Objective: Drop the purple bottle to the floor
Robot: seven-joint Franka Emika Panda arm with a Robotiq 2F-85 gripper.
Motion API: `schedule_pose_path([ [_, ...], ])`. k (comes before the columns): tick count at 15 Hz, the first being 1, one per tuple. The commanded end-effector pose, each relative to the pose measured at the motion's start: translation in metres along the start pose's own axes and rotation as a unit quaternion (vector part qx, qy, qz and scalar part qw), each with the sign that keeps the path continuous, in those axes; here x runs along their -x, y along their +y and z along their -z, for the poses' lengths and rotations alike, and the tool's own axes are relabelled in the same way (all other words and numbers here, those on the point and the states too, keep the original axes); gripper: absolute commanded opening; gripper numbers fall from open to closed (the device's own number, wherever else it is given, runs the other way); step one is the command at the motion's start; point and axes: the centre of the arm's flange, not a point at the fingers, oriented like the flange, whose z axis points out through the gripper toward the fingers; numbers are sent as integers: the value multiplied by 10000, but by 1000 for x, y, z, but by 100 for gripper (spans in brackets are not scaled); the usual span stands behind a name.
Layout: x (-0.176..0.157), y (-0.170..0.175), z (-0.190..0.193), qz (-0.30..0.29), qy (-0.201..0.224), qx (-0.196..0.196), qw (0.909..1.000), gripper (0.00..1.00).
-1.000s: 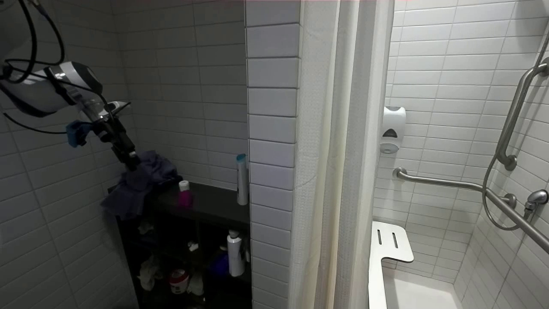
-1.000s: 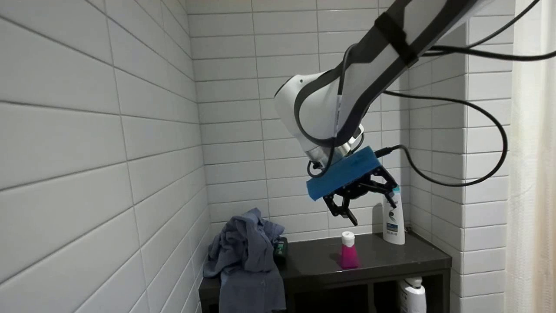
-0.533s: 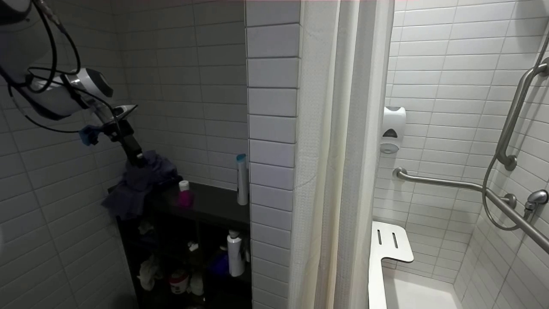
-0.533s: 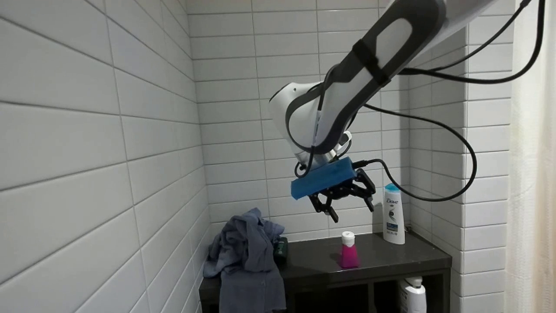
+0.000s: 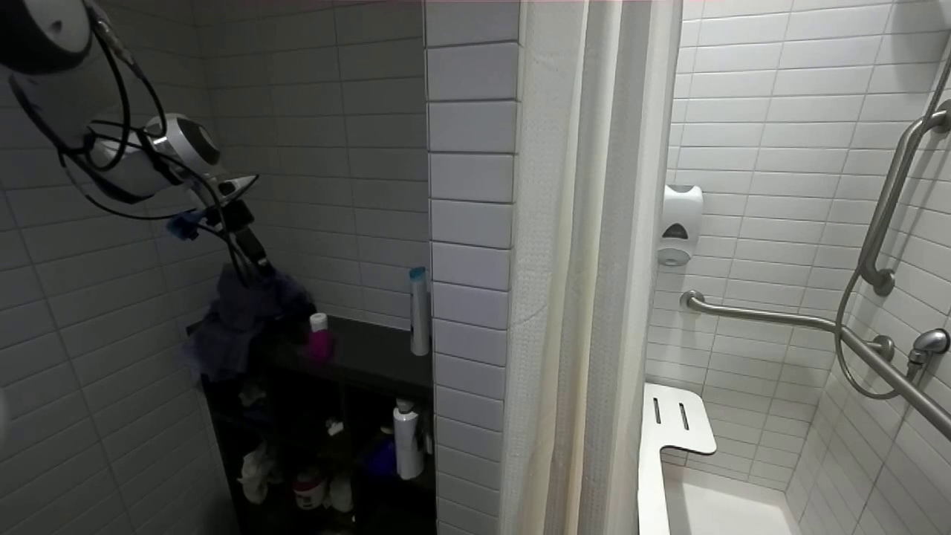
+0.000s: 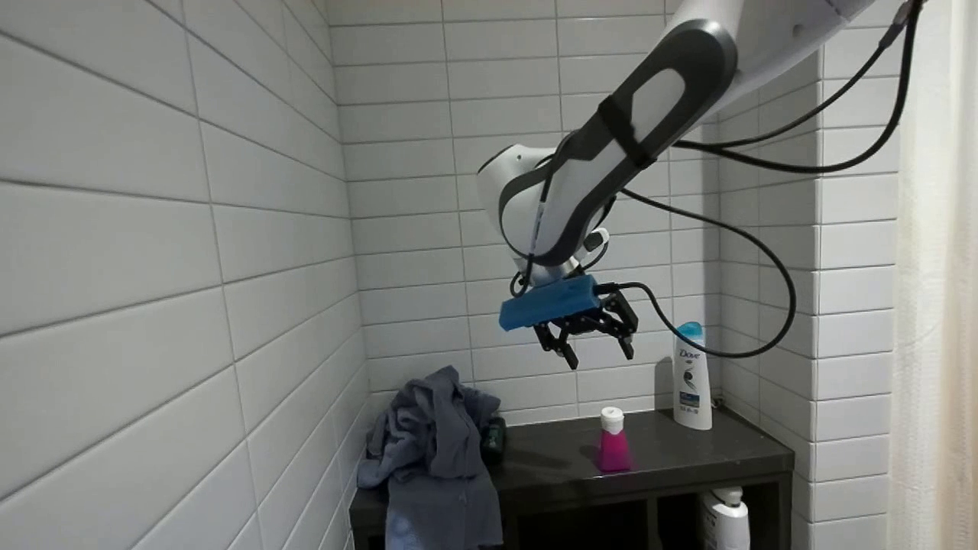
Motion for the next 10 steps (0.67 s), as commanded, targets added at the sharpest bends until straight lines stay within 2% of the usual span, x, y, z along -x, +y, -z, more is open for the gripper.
schedule_pose_path([
  [1, -4, -37, -3, -398, -72, -30, 9992, 100],
  [6, 0, -87, 0, -1026, -652, -325, 9921, 100],
  [10, -3, -104, -3, -1382, -916, -412, 9853, 100],
])
